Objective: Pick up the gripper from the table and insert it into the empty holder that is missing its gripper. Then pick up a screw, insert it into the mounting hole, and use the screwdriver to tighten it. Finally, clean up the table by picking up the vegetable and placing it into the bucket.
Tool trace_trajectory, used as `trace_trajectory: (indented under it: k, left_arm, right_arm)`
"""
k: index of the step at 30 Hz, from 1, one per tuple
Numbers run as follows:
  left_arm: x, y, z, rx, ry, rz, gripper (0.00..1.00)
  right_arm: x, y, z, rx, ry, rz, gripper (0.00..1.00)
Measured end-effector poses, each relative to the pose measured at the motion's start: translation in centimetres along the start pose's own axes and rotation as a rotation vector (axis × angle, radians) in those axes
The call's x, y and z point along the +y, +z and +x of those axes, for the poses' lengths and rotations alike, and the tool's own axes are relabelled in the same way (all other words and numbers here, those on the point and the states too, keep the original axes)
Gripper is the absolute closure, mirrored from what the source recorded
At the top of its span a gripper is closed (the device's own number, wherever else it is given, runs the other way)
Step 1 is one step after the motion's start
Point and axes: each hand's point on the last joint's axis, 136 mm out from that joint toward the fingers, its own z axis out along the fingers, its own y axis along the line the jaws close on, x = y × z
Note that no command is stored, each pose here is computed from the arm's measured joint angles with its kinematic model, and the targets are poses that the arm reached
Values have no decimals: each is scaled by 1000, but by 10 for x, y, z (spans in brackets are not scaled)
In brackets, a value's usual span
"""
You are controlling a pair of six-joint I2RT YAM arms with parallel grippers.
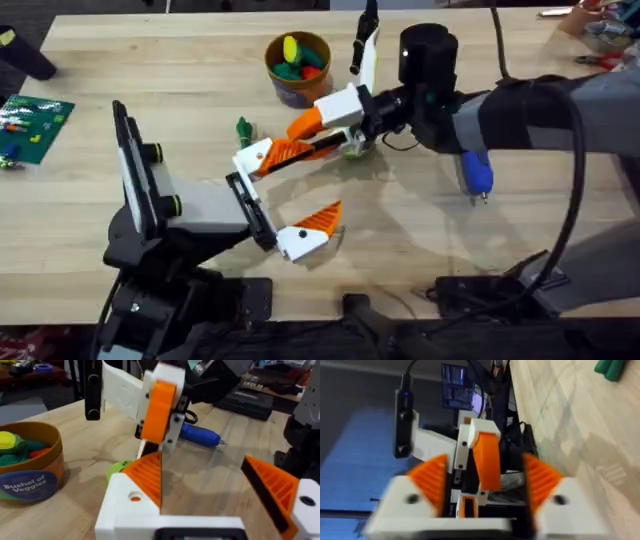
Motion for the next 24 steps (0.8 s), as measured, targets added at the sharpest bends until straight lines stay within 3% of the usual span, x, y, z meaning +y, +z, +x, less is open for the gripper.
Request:
trace_trajectory:
  k: [5,6,24]
  left_arm:
    - [0,0,0,0,5,0,16]
    - [0,0,0,0,6,1,16]
    - [1,0,0,1,-12,-7,16]
  right_arm:
    - [0,0,1,3,3,-1,926]
    - [0,0,1,3,6,-1,976]
    - [-6,12,-1,-23,22,35,986]
